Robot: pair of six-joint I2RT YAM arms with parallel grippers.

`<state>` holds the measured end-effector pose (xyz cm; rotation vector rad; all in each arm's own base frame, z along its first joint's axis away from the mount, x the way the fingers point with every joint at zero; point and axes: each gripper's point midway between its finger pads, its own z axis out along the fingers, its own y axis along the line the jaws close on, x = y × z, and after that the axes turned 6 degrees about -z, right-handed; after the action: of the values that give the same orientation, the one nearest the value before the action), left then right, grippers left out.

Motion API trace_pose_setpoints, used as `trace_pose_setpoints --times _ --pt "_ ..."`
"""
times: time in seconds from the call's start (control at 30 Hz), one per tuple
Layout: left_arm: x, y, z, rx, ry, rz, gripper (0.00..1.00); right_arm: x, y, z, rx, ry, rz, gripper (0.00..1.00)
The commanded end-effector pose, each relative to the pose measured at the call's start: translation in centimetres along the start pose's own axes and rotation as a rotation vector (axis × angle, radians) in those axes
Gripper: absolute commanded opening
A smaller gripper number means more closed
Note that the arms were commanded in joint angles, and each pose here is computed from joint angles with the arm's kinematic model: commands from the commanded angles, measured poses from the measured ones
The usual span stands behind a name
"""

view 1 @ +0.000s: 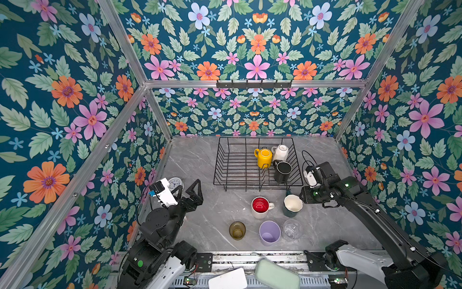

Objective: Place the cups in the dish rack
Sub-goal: 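Reach the right gripper down and grasp the green mug's rim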

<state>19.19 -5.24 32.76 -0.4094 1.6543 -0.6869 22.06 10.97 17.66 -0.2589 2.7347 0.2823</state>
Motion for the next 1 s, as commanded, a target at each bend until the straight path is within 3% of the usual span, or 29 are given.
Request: trace_pose_setpoints --times 0.0,0.5,0.97 --pt "-0.5 -0.2 -0.2 0.009 -0.021 -0.022 1.0 0.7 -0.1 0.5 0.012 0.028 0.034 0.42" --pt "-0.5 -1.0 0.4 0.03 -0.014 0.016 1.0 2.2 -1.7 4.2 0.104 0.086 0.101 0.35" --pt "0.0 -1.2 0.8 0.05 -0.007 0.003 1.0 0.9 -1.6 7.3 0.113 0.1 0.105 0.27"
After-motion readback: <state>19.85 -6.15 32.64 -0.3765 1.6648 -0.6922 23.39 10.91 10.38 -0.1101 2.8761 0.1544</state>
